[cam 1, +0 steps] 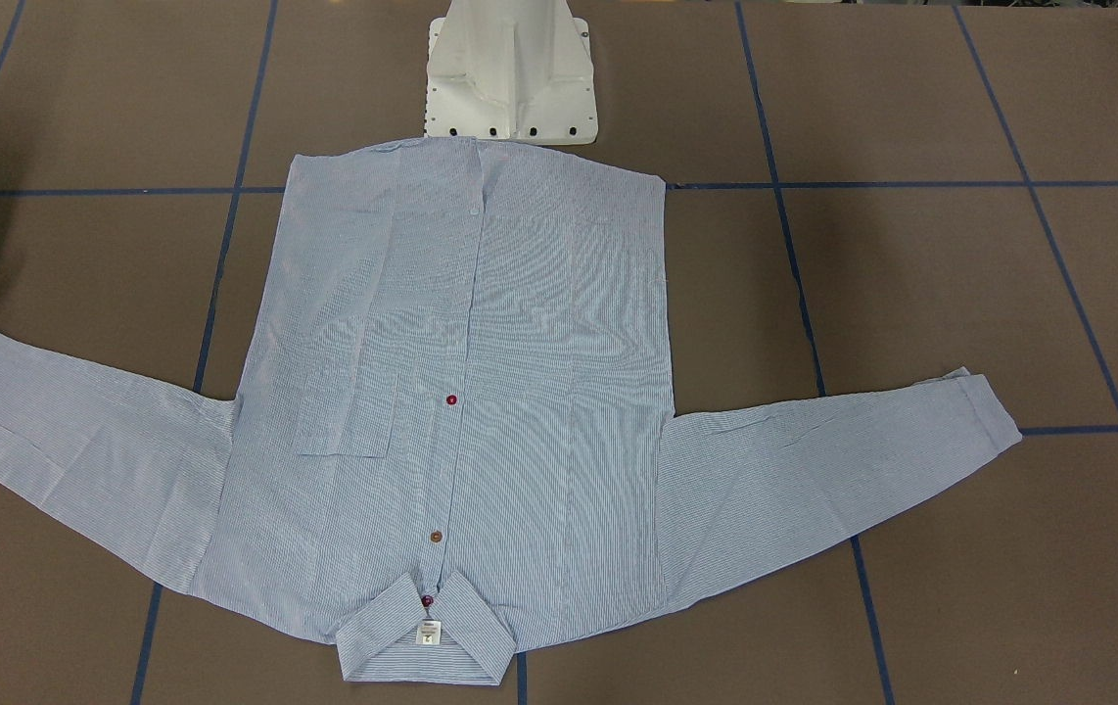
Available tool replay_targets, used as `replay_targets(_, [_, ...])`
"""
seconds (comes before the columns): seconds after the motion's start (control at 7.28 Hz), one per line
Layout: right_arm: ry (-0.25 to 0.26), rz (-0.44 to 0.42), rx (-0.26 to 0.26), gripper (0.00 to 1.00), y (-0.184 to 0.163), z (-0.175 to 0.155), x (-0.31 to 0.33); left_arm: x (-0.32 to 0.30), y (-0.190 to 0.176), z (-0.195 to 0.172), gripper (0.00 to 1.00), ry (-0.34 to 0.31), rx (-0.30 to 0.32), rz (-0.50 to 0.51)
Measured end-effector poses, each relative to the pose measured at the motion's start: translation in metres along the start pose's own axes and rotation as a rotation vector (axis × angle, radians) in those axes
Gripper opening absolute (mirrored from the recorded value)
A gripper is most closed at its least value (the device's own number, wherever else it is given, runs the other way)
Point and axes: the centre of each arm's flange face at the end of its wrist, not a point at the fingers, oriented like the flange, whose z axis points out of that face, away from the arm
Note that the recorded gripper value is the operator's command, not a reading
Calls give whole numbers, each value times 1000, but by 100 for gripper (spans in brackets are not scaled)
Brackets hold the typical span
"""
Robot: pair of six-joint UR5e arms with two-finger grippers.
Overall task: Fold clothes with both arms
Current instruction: 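Close the right gripper on the sleeve cuff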
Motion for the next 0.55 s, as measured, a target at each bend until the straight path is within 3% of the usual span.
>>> replay_targets(0.27, [-32, -10, -6, 36, -1, -8, -10, 0, 0, 0, 100, 0, 0, 0])
replay_targets(0.55, [-69, -14, -9, 5, -3, -19, -18, 0, 0, 0, 100, 0, 0, 0])
